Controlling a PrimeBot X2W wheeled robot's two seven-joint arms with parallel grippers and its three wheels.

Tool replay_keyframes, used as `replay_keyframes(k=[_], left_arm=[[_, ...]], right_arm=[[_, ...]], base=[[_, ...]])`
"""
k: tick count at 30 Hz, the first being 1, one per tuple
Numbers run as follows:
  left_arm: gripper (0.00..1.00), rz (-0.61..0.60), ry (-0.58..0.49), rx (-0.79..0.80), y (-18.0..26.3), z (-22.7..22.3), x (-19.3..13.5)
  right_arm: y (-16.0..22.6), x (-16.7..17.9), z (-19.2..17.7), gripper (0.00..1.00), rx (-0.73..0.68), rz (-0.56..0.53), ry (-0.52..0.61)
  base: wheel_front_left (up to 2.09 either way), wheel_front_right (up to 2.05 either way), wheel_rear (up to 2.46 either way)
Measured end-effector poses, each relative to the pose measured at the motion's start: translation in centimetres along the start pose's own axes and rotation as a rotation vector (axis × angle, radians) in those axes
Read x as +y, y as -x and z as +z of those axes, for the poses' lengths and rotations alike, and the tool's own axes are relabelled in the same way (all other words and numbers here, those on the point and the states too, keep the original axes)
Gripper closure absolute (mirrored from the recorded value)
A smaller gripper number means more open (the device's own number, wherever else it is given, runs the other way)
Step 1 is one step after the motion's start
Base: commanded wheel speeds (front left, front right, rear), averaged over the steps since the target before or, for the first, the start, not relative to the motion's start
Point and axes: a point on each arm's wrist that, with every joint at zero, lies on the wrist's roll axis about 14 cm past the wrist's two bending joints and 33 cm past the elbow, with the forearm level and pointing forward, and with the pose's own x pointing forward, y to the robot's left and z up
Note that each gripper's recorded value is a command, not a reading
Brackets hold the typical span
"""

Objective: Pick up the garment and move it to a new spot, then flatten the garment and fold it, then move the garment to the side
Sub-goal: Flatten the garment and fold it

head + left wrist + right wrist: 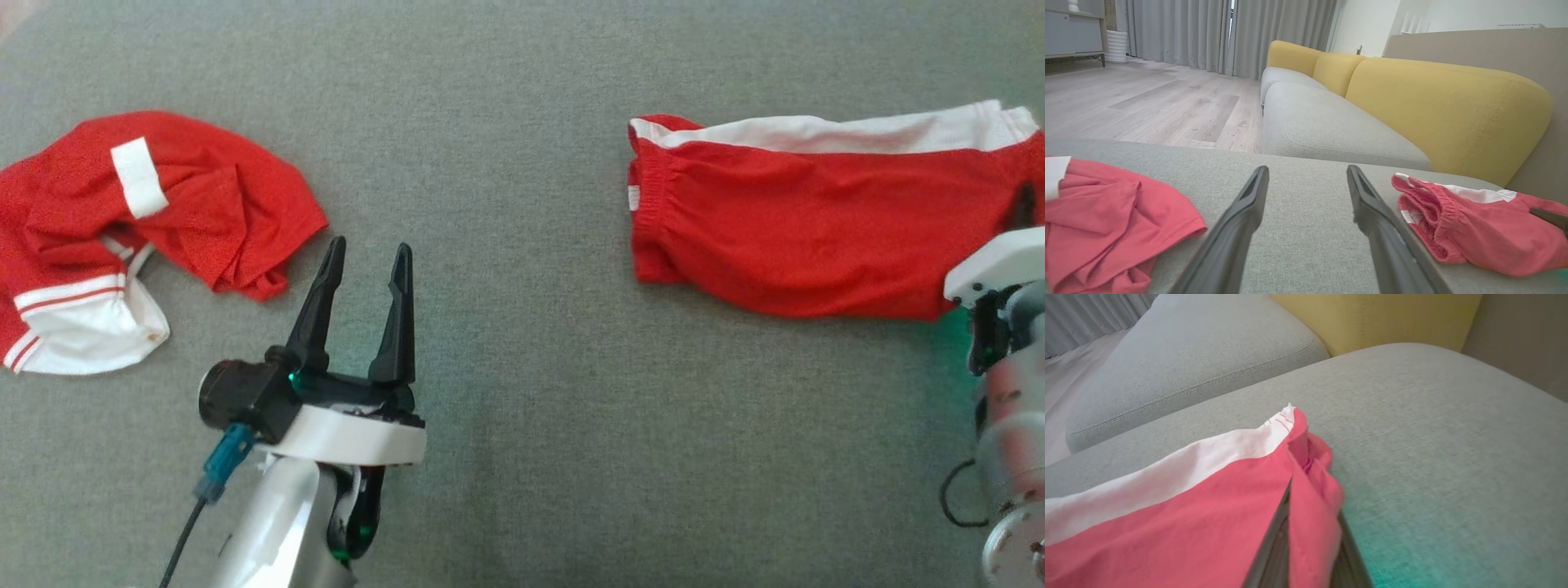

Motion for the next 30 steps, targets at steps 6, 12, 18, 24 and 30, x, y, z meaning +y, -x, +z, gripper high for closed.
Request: replay_keyframes(k=[6, 12, 18, 24, 30], left_arm=[[0.00, -0.003, 0.009, 0.000, 0.6, 0.0, -0.4], [0.00, -0.001, 0.003, -0.019, 1.3, 0.9, -0.5], [0.00, 0.012, -0.006, -0.048, 2.3, 2.0, -0.3], [0.00, 0.044, -0.009, -0.048, 3.7, 2.1, 0.4], [0.00, 0.072, -0.008, -0.060, 4.4, 2.6, 1.1]], right_arm=[[0.7, 0.0, 1.2, 1.00, -0.046, 0.001, -0.007], [1.4, 3.8, 2.5, 1.00, -0.089, 0.087, 0.011], [2.6, 8.2, 3.9, 1.00, -0.133, 0.195, 0.039], [3.6, 13.8, 4.3, 1.00, -0.130, 0.348, 0.048], [5.9, 20.3, 4.6, 1.00, -0.159, 0.549, 0.051]], base=[[0.00, 0.00, 0.00], [0.00, 0.00, 0.00], [0.00, 0.00, 0.00], [0.00, 0.00, 0.00], [0.00, 0.00, 0.00]])
